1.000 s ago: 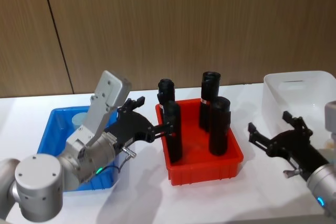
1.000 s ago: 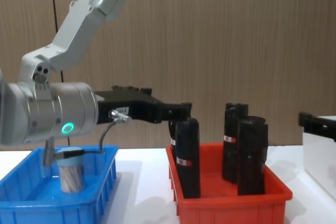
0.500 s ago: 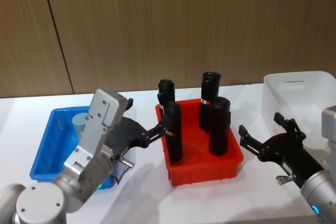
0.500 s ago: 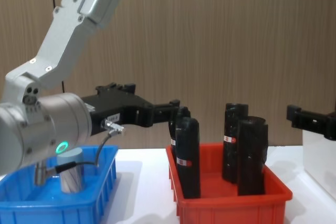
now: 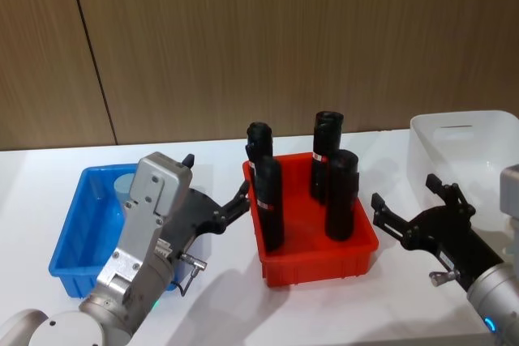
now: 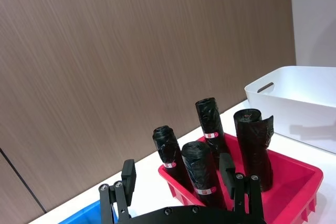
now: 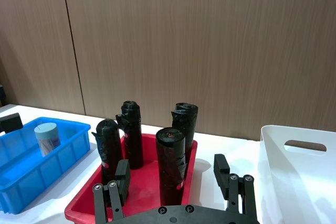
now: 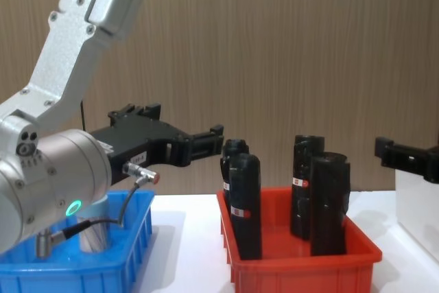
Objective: Pick the cotton swabs from the blue box and place them into the white box.
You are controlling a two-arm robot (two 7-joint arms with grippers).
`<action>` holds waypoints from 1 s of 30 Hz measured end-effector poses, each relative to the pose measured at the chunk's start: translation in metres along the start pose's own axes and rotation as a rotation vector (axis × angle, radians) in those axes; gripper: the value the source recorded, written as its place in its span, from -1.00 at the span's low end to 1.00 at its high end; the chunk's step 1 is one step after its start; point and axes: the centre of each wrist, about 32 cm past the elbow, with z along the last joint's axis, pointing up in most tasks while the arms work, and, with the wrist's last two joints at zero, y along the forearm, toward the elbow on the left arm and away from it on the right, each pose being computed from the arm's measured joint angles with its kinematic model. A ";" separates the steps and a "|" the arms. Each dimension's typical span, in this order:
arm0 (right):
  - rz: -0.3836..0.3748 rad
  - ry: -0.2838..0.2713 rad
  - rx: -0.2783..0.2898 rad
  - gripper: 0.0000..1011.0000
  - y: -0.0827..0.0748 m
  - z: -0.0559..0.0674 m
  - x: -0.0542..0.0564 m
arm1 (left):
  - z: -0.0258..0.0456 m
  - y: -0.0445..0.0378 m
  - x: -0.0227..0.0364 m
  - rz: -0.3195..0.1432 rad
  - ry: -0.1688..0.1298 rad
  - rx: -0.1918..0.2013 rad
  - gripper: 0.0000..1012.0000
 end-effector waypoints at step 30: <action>0.016 0.008 -0.021 0.98 0.011 -0.006 0.010 | -0.0003 0.0003 -0.0001 0.003 0.001 -0.001 0.98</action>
